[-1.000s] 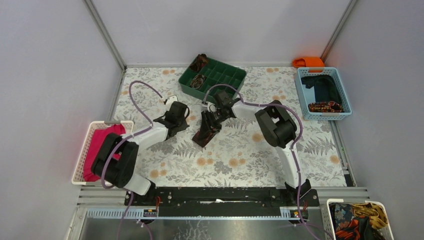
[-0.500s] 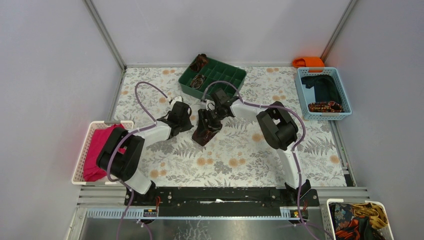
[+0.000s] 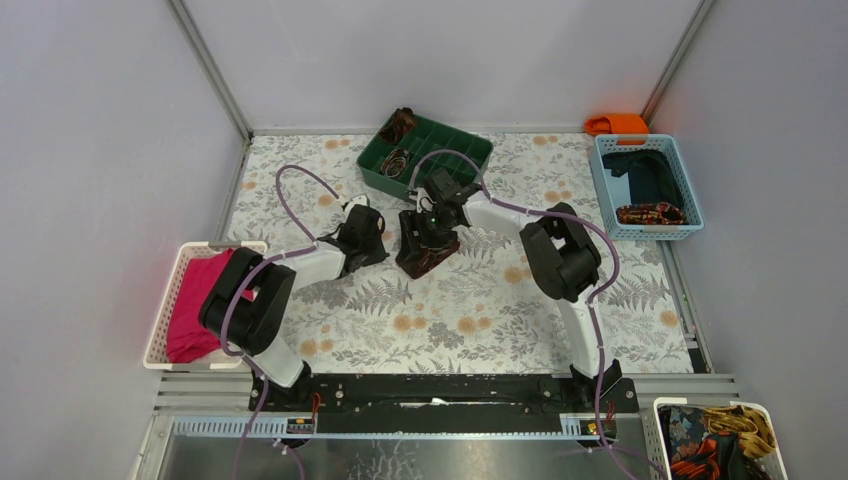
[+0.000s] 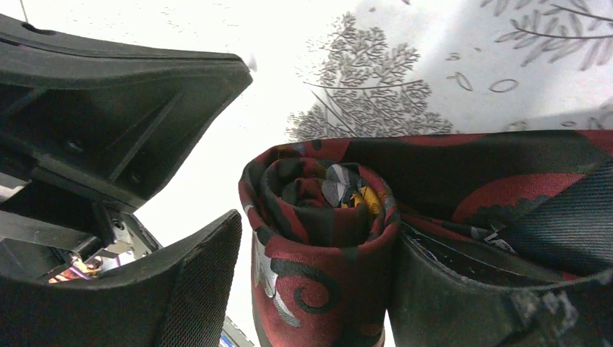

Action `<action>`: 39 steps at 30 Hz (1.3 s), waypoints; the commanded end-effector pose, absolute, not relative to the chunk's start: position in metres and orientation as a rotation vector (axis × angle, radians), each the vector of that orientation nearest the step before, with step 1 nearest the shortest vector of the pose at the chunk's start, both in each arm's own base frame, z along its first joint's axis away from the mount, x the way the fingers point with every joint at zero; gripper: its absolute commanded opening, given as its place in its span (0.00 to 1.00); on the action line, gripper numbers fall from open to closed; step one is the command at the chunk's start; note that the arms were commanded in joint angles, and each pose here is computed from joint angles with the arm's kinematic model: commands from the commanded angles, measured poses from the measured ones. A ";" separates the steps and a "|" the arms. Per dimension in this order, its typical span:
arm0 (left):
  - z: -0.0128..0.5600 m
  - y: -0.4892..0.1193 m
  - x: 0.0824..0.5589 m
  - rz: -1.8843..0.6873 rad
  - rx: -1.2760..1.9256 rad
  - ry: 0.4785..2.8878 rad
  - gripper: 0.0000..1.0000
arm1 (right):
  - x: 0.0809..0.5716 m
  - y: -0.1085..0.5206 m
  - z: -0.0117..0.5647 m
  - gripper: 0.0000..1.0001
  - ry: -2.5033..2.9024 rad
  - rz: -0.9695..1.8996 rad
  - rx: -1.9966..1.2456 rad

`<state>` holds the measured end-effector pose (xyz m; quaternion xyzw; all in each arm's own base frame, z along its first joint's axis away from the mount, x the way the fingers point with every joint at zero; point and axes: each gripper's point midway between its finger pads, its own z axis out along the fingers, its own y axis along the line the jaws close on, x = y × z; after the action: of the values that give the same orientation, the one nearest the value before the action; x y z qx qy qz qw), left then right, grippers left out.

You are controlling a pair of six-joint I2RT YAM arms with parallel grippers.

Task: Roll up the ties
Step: Roll the tie at the center of the board.

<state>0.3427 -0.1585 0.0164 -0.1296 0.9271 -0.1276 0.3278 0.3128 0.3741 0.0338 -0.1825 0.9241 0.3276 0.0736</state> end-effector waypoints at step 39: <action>0.032 -0.178 0.356 -0.450 -0.254 2.371 0.00 | 0.358 0.288 0.067 1.00 2.680 0.607 -0.405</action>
<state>0.3436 -0.1708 0.0210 -0.1101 0.9252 -0.1584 0.3269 0.3413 0.2991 0.0395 -0.1424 0.9516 0.2434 0.1226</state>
